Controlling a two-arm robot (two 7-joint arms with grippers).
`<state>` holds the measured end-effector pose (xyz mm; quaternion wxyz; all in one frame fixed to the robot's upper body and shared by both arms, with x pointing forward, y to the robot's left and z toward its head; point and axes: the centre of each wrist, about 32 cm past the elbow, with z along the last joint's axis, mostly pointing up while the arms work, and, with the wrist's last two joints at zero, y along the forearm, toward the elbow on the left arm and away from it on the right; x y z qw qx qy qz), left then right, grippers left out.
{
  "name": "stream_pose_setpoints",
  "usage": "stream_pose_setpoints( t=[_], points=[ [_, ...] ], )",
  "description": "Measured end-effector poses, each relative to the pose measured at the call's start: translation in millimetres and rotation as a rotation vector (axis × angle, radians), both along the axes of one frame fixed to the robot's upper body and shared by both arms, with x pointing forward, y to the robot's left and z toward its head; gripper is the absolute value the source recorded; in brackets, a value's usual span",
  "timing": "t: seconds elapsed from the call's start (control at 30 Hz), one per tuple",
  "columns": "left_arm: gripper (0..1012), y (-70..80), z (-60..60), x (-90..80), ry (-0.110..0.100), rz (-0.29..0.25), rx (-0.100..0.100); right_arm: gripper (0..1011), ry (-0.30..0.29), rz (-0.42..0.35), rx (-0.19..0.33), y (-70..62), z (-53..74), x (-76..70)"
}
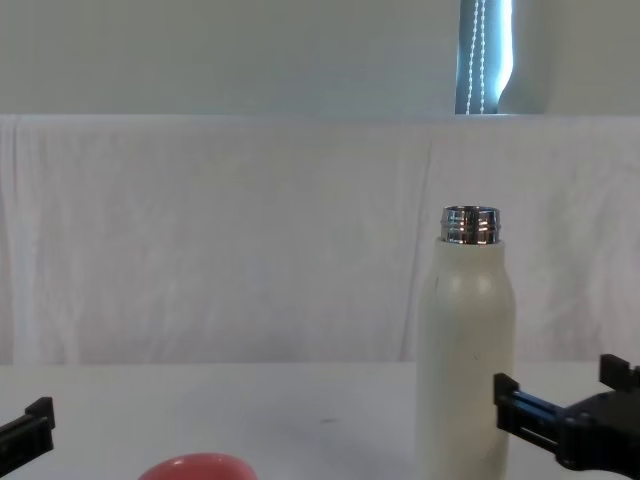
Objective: Grasp the thermos with one hand and pour water into the cup lid.
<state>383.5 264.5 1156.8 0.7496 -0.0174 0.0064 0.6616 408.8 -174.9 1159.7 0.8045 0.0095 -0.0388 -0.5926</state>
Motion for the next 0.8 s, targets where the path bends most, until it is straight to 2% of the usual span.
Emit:
stream_pose_setpoints(
  t=[0.3,0.8],
  points=[
    [1001,0.0,0.0,0.0,0.0,0.0,0.0,1000,0.018,0.039,0.006,10.7,3.1,15.3],
    [1001,0.0,0.0,0.0,0.0,0.0,0.0,1000,0.027,0.047,0.023,20.8,6.6,36.9]
  ],
)
